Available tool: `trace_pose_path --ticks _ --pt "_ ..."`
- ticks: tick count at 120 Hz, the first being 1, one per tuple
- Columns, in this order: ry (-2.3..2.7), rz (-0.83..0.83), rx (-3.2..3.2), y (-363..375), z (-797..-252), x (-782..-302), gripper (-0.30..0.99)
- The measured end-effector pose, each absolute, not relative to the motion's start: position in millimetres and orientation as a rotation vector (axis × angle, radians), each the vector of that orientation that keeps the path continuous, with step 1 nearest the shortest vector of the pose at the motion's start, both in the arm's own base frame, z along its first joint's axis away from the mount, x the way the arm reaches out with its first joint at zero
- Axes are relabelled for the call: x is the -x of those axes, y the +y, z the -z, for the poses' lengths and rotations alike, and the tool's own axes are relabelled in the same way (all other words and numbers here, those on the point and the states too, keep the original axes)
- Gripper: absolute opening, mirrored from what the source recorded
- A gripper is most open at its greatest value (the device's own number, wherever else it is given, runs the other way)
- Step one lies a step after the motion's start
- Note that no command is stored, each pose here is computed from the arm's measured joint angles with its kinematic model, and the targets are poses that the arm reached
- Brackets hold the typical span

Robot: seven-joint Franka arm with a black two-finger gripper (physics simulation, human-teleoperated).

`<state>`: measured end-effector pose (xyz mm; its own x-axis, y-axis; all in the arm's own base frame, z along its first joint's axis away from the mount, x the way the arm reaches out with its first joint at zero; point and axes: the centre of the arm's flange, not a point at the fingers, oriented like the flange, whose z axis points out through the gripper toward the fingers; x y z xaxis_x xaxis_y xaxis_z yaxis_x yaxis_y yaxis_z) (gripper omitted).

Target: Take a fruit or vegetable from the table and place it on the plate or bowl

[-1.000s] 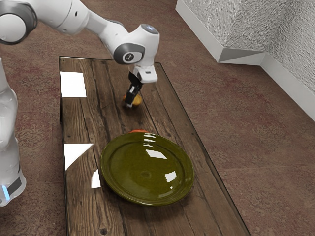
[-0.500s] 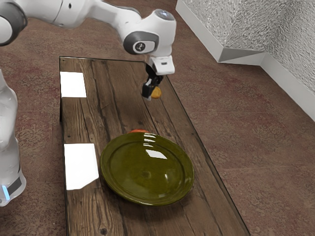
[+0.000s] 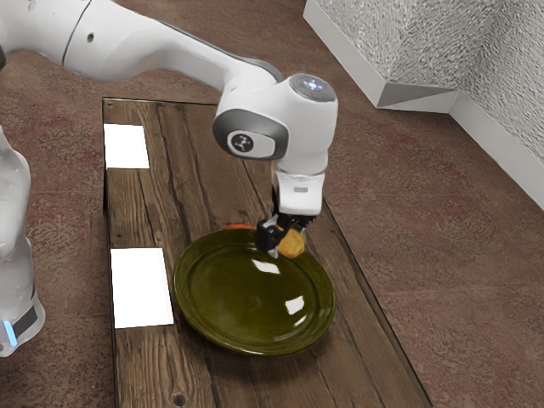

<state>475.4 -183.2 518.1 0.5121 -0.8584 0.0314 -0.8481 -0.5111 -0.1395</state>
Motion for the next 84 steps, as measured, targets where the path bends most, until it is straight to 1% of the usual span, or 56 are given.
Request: trace_pose_path --ticks 11,26,29,35,47,59,74,84 --pt "1.504 0.148 2.64 -204.3 -516.7 -467.3 0.31" --pt "1.469 0.149 2.667 -210.3 -516.1 -464.7 0.31" --pt "1.461 0.149 2.673 -210.5 -516.0 -464.6 0.38" --pt "1.447 0.147 2.685 -210.6 -515.8 -464.3 0.47" --pt "1.422 0.146 2.704 -210.4 -515.5 -464.1 0.59" --pt "1.4 0.144 2.72 -210.1 -515.0 -464.3 0.64" --pt "1.376 0.151 2.735 -209.7 -517.3 -465.3 0.67" --pt "1.335 0.193 2.771 -202.5 -530.9 -482.5 0.68"
